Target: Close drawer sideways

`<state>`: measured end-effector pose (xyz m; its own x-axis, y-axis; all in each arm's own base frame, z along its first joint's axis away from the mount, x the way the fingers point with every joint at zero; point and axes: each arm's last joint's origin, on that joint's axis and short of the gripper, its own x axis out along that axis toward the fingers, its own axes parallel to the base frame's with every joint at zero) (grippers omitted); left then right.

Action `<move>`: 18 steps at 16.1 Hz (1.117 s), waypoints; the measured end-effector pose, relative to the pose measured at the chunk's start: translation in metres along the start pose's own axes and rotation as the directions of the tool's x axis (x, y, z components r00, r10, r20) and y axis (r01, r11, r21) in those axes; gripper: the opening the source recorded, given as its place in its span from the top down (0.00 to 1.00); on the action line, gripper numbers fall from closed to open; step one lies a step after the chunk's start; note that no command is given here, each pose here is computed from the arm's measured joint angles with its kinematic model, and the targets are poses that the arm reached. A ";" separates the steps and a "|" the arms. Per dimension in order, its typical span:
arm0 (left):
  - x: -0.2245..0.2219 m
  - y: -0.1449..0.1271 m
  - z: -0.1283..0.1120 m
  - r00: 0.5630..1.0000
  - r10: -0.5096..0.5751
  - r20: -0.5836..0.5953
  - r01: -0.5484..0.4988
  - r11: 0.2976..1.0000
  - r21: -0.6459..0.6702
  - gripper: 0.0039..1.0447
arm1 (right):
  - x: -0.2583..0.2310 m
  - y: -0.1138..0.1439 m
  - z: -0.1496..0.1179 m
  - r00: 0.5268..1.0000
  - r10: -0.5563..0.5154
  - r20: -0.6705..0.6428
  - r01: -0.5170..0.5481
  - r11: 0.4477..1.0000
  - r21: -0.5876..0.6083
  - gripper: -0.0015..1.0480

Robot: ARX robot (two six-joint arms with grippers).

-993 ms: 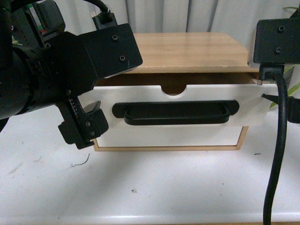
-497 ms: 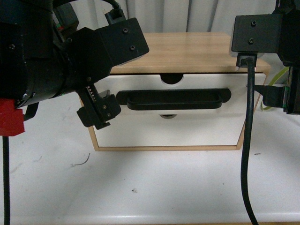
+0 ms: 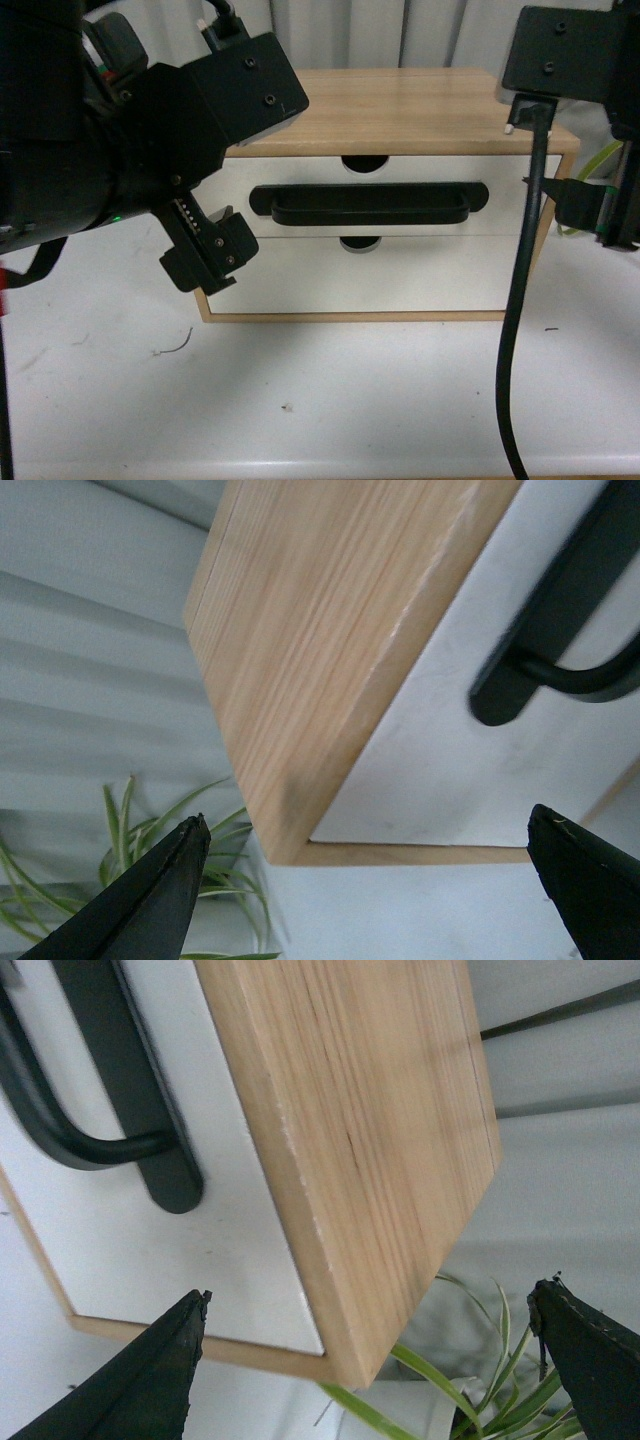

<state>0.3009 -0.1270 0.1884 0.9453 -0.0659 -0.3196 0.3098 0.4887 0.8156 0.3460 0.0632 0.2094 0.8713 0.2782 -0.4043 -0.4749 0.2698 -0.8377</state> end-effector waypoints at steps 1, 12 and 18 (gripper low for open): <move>-0.019 0.006 -0.001 0.999 0.003 0.040 0.000 0.998 -0.064 0.06 | -0.017 0.003 0.003 0.999 0.000 0.039 -0.003 0.998 0.065 0.06; -0.132 0.068 -0.103 0.946 0.293 -0.140 -0.256 0.408 -0.876 0.06 | -0.129 0.010 -0.029 0.957 -0.289 0.000 0.029 0.098 0.995 0.06; -0.157 0.035 -0.114 0.949 0.300 0.100 -0.058 0.475 -0.878 0.60 | -0.179 0.052 -0.030 0.894 -0.424 -0.146 0.268 0.246 0.931 0.57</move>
<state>0.1517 -0.0004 0.2126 0.9999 -0.0027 -0.0101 0.0025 0.9998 -0.0181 0.1694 0.0000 0.2276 0.9982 0.0000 -0.0600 0.0017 0.9996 0.0276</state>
